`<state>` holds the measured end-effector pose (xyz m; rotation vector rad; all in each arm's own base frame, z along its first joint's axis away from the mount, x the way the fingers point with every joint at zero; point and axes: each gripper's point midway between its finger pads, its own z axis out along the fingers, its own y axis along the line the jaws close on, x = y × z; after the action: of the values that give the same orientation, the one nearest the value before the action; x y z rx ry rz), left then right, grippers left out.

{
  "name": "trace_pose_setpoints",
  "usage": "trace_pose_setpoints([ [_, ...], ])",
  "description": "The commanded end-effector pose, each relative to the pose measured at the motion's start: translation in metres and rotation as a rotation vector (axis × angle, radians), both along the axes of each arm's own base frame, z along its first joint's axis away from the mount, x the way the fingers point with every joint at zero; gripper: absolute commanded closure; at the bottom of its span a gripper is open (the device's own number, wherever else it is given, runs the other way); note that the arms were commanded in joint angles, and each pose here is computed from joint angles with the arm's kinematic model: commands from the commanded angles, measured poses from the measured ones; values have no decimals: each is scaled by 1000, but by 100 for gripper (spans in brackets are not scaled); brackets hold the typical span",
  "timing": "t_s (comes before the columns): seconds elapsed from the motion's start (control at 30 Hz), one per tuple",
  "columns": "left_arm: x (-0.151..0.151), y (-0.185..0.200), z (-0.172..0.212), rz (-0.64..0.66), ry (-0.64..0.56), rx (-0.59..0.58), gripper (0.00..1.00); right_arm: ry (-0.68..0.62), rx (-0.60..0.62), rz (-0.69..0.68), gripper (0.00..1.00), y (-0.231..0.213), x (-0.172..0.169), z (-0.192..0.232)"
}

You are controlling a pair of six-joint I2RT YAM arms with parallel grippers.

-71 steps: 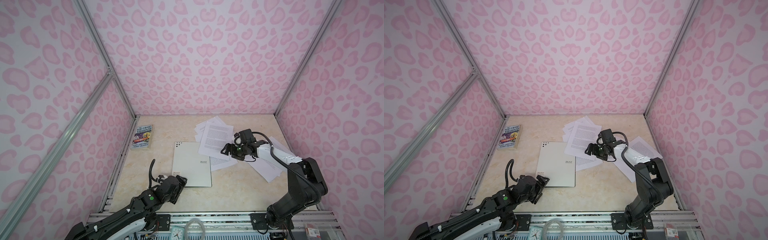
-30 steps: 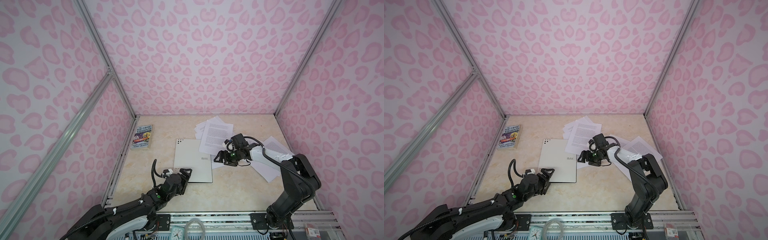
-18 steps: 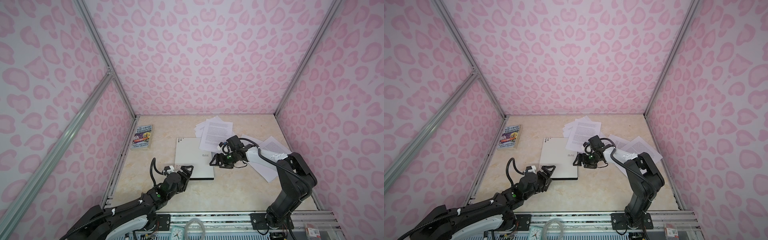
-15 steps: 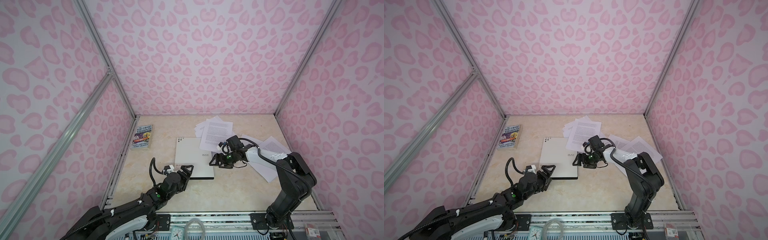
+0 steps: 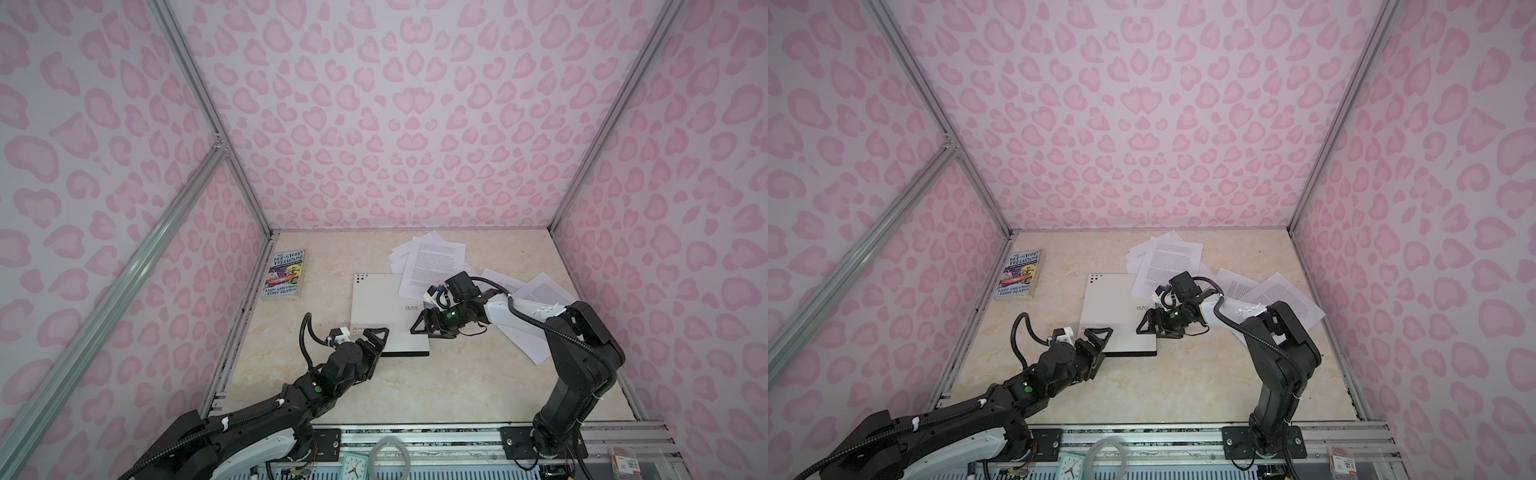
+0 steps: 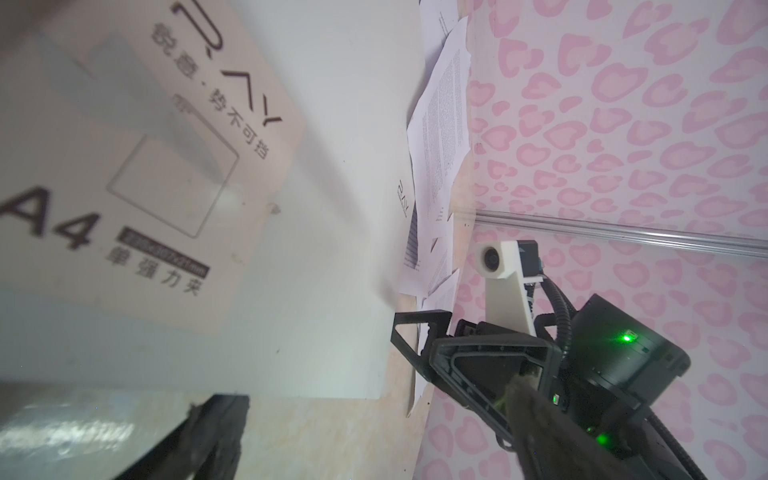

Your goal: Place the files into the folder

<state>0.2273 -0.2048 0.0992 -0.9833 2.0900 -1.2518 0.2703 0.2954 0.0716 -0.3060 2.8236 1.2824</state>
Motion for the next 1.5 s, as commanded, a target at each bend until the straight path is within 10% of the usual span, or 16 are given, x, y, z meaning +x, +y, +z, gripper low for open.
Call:
trace_pose_setpoints([
  [0.0, 6, -5, 16, 4, -43, -31, 2, 2, 25, 17, 19, 5, -1, 1],
  [0.9, 3, -2, 23, -17, -60, 1, 2, 20, 180, -61, 36, 21, 22, 6],
  [1.23, 4, -33, 67, -283, -103, 293, 1, 11, 207, -72, 37, 24, 26, 9],
  [1.47, 17, 21, 72, -192, 42, 554, 0, 11, 219, -76, 38, 26, 28, 11],
])
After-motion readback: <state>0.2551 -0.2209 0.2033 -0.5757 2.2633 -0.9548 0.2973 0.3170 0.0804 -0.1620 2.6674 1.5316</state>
